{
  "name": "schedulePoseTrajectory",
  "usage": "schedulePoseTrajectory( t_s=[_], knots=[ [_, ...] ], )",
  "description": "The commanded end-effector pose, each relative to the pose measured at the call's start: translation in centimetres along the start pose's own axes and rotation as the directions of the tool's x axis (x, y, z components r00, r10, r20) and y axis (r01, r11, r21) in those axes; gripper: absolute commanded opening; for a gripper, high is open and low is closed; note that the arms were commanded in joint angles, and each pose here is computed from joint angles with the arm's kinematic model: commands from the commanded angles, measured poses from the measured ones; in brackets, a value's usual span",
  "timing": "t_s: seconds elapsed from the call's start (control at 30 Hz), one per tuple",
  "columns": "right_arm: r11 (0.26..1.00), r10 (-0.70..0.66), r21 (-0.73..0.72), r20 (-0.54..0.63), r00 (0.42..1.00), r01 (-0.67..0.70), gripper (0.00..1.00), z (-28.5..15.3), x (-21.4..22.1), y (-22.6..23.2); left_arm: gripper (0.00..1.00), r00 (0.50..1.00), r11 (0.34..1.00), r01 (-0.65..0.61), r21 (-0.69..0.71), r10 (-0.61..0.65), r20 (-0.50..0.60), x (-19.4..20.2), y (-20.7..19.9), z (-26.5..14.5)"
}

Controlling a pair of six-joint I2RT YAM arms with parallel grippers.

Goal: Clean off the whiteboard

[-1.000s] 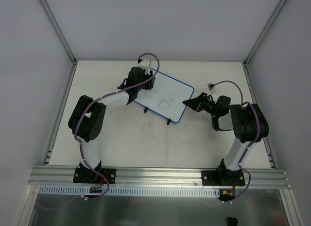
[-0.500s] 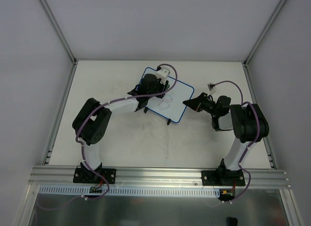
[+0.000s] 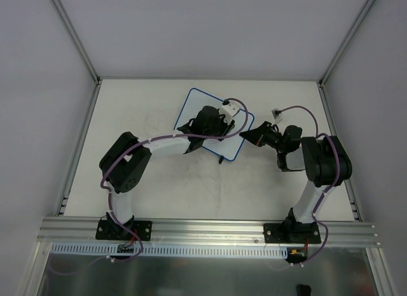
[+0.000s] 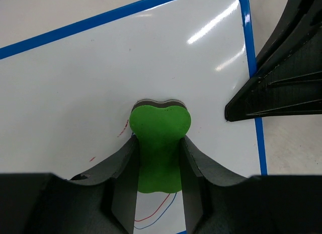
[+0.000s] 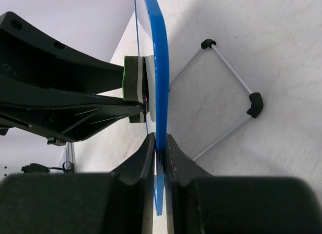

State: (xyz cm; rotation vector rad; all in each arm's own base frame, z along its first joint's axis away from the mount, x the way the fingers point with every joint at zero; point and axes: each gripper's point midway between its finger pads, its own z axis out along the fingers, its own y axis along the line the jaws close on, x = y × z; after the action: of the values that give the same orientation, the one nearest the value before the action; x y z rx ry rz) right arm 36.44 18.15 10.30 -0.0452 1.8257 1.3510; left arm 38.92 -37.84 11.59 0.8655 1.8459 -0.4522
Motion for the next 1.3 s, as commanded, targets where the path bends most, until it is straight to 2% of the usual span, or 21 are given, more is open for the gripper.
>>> schedulePoseTrajectory(
  t_s=[0.0,0.1,0.23,0.37,0.53,0.7,0.93,1.0,1.1,1.27],
  knots=[
    [0.975,-0.2,-0.075,0.117,0.973,0.209,0.0,0.1,-2.7,1.9,0.0,0.992,1.0,-0.001,-0.017,-0.001,-0.129,4.7,0.8,0.5],
    [0.975,-0.198,-0.075,0.117,0.973,0.208,0.0,0.1,-2.7,1.9,0.0,0.987,0.993,0.09,-0.074,-0.099,-0.123,4.8,3.6,0.3],
    [0.975,-0.2,-0.077,0.119,0.973,0.21,0.0,0.0,-2.8,2.1,0.0,0.946,0.948,0.308,-0.081,-0.314,-0.079,5.6,6.7,-1.3],
    [0.975,-0.198,-0.077,0.119,0.973,0.208,0.0,0.1,-2.8,2.1,0.0,0.905,0.897,0.419,-0.14,-0.425,-0.018,5.5,9.7,-3.0],
    [0.976,-0.196,-0.075,0.119,0.973,0.205,0.0,0.0,-2.8,2.0,0.0,0.837,0.816,0.523,-0.246,-0.546,-0.03,7.5,12.4,-4.0],
    [0.976,-0.197,-0.072,0.122,0.973,0.207,0.0,0.0,-2.9,1.9,0.0,0.824,0.799,0.537,-0.269,-0.565,-0.034,8.2,13.0,-4.2],
    [0.975,-0.198,-0.075,0.121,0.973,0.208,0.0,0.0,-2.9,2.0,0.0,0.811,0.801,0.557,-0.219,-0.581,-0.067,9.1,9.9,-3.8],
    [0.976,-0.195,-0.071,0.121,0.973,0.204,0.0,0.0,-2.9,1.9,0.0,0.822,0.805,0.545,-0.235,-0.569,-0.041,8.9,9.3,-3.7],
    [0.976,-0.193,-0.074,0.119,0.974,0.203,0.0,0.0,-2.8,2.0,0.0,0.812,0.785,0.553,-0.278,-0.583,-0.03,10.2,9.3,-3.9],
    [0.976,-0.195,-0.076,0.121,0.973,0.205,0.0,-0.1,-2.9,2.1,0.0,0.83,0.756,0.517,-0.402,-0.557,0.019,10.6,11.5,-5.8]
  ],
)
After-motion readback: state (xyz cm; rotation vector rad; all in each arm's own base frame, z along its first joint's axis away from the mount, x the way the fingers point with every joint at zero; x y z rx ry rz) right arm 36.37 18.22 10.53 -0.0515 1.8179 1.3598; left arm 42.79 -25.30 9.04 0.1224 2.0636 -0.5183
